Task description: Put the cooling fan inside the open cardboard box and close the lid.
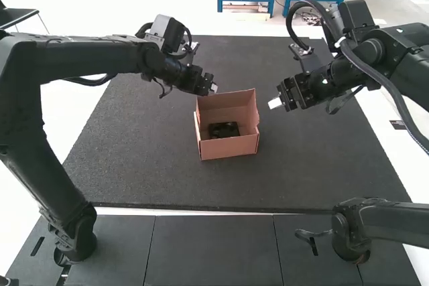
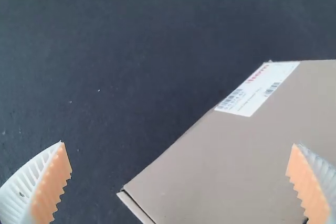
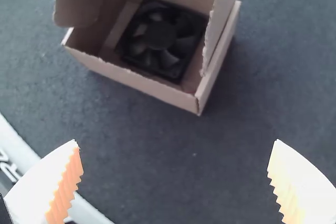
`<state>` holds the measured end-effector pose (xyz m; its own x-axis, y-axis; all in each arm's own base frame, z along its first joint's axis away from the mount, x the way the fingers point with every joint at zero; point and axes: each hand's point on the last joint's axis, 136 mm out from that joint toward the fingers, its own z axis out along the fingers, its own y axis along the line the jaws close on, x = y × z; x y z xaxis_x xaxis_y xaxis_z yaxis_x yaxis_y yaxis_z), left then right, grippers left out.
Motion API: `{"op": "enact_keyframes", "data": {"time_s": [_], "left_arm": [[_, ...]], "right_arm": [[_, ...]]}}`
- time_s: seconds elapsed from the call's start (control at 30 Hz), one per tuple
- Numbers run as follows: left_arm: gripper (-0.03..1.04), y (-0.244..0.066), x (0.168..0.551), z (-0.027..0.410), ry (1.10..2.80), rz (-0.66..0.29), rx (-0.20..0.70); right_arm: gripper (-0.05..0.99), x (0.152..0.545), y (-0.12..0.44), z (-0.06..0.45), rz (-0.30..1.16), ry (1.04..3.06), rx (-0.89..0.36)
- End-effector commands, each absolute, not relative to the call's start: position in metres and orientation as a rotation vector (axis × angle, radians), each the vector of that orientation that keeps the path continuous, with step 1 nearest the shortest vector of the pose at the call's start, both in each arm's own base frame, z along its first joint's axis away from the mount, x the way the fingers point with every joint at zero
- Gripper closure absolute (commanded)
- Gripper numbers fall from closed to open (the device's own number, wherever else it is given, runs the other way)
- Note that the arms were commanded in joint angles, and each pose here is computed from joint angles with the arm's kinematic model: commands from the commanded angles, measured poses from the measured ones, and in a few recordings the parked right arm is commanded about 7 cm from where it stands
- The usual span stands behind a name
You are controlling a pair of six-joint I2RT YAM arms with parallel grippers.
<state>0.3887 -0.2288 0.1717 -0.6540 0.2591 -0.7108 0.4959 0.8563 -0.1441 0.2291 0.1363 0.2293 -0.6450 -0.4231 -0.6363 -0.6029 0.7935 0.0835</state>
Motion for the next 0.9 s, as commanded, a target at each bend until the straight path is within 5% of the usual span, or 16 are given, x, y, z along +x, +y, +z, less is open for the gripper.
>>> {"op": "enact_keyframes", "data": {"time_s": [0.0, 0.5, 0.87], "left_arm": [[0.04, -0.225, 0.393, 0.170, 2.315, -0.432, 0.526], [0.04, -0.219, 0.368, 0.136, 2.433, -0.390, 0.652], [0.04, -0.212, 0.346, 0.111, 2.533, -0.400, 0.662]], "right_arm": [[0.14, 0.228, 0.138, 0.237, 0.389, 2.343, -0.745], [0.14, 0.228, 0.138, 0.232, 0.391, 2.354, -0.743], [0.14, 0.229, 0.139, 0.234, 0.392, 2.350, -0.741]]}}
